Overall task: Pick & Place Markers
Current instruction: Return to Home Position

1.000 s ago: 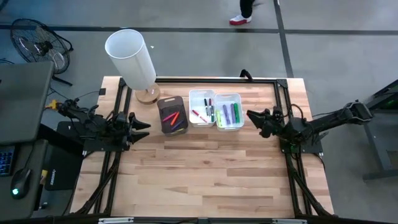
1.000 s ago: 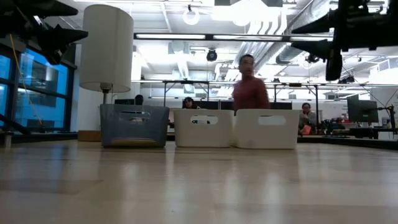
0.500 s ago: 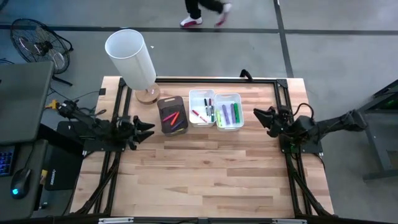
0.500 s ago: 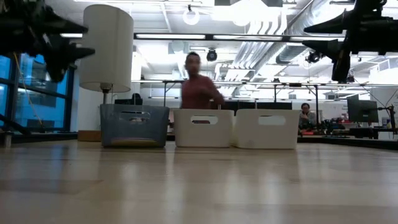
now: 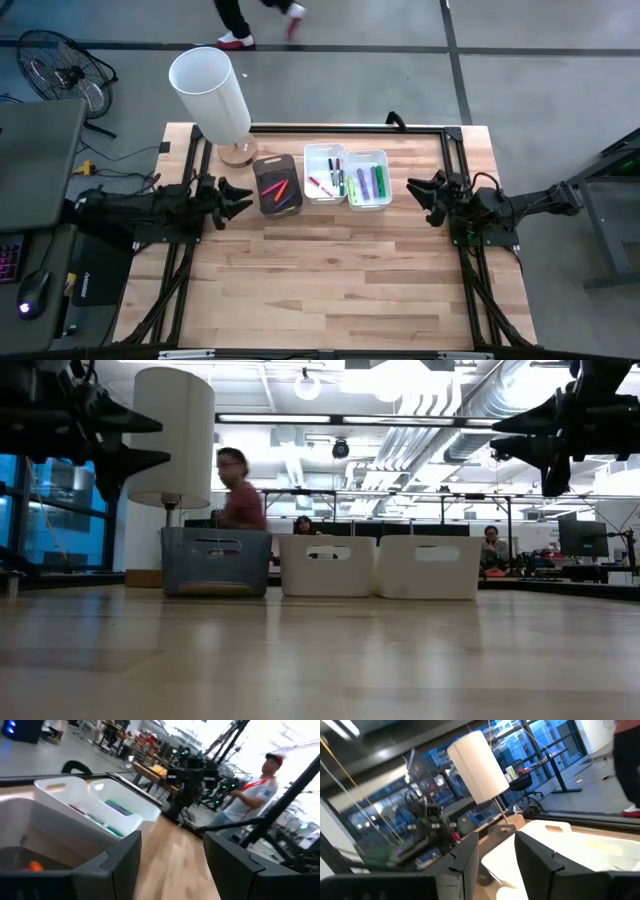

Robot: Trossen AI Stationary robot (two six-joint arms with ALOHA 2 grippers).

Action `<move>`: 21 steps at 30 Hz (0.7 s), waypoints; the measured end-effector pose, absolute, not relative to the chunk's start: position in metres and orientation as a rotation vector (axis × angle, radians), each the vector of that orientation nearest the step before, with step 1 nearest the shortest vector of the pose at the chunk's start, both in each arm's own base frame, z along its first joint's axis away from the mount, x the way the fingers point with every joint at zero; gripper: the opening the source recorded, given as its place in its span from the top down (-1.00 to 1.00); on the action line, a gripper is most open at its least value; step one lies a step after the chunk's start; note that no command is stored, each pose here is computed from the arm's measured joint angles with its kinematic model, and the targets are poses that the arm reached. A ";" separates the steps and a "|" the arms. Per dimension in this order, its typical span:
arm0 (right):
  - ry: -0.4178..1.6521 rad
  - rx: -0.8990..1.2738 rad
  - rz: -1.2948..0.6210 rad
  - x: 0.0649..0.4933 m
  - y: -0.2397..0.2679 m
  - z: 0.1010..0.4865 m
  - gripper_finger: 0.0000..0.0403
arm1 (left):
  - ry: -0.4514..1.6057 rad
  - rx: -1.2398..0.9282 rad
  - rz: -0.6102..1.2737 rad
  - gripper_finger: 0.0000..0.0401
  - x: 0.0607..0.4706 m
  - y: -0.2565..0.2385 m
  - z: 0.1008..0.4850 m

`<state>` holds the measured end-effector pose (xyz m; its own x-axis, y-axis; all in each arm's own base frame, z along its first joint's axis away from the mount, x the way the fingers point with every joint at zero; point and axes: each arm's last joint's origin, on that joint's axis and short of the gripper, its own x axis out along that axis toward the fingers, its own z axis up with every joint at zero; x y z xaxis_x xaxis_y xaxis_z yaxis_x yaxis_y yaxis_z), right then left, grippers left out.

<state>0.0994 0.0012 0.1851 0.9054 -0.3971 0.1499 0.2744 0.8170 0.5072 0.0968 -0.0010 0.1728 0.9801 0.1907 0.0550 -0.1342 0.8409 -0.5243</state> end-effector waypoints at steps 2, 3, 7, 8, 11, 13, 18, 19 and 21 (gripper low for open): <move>-0.237 0.462 -0.367 0.100 0.001 0.184 0.42 | -0.102 -0.524 0.186 -0.05 0.097 0.003 0.172; -0.230 0.440 -0.370 0.100 0.001 0.184 0.42 | -0.099 -0.514 0.192 -0.05 0.097 0.005 0.172; -0.217 0.361 -0.403 0.099 0.001 0.184 0.42 | -0.097 -0.464 0.236 -0.05 0.097 0.011 0.171; -0.214 0.346 -0.404 0.099 0.001 0.184 0.42 | -0.093 -0.438 0.249 -0.05 0.097 0.012 0.170; -0.197 0.294 -0.410 0.099 0.001 0.183 0.42 | -0.078 -0.340 0.270 -0.05 0.097 0.014 0.170; -0.187 0.258 -0.414 0.100 0.001 0.183 0.42 | -0.073 -0.293 0.274 -0.05 0.097 0.014 0.170; -0.151 0.198 -0.417 0.100 0.001 0.180 0.42 | -0.071 -0.286 0.272 -0.05 0.097 0.014 0.170; -0.131 0.172 -0.420 0.100 0.001 0.179 0.42 | -0.072 -0.287 0.272 -0.05 0.097 0.014 0.170; -0.079 0.111 -0.424 0.100 0.001 0.175 0.42 | -0.072 -0.288 0.272 -0.05 0.097 0.014 0.170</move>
